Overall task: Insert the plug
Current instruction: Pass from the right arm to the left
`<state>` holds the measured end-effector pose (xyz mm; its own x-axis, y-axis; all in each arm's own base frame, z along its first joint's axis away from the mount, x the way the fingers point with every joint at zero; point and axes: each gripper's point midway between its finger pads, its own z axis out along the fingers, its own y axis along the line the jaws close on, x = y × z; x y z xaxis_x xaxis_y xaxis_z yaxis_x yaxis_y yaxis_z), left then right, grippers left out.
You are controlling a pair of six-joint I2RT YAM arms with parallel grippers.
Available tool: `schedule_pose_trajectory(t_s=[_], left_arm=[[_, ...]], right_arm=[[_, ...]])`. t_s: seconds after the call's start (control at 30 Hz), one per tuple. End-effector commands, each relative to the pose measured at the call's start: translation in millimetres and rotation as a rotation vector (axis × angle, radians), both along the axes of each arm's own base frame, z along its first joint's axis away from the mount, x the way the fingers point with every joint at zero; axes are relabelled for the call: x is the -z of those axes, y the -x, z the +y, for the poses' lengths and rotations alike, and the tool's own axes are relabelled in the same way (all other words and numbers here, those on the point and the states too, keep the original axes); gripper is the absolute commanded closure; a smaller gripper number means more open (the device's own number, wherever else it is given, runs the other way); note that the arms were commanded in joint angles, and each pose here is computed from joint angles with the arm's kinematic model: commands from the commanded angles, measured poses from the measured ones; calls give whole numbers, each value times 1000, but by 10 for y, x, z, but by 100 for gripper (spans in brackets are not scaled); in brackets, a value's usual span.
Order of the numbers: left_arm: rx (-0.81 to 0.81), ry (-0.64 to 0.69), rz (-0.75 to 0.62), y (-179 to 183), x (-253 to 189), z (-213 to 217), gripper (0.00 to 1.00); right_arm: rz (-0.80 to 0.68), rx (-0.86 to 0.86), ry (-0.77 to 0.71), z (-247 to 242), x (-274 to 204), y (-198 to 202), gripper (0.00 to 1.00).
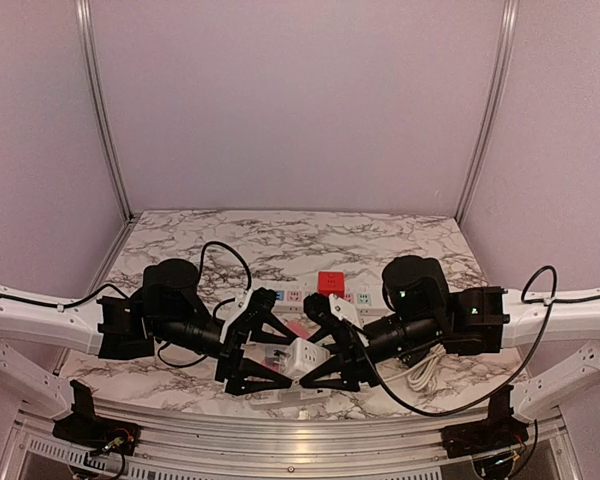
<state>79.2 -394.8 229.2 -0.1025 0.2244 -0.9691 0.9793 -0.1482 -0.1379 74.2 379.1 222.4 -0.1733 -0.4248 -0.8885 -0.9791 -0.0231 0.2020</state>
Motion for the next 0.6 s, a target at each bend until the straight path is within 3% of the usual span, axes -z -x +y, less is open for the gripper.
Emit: schedule_pose_trajectory(t_s=[0.0, 0.2, 0.43, 0.5, 0.57], left_arm=[[-3, -29, -20, 1, 27, -31, 14], [-19, -39, -26, -25, 52, -36, 21], [-3, -57, -16, -10, 93, -89, 41], [1, -63, -13, -9, 107, -104, 52], [1, -66, -11, -11, 113, -121, 71]], right_arm=[[-21, 20, -78, 82, -341, -68, 100], [-31, 28, -87, 79, -391, -81, 100], [-29, 34, -83, 106, -381, -102, 100], [-32, 40, -85, 116, -387, -118, 100], [-37, 45, -80, 124, -377, -134, 100]])
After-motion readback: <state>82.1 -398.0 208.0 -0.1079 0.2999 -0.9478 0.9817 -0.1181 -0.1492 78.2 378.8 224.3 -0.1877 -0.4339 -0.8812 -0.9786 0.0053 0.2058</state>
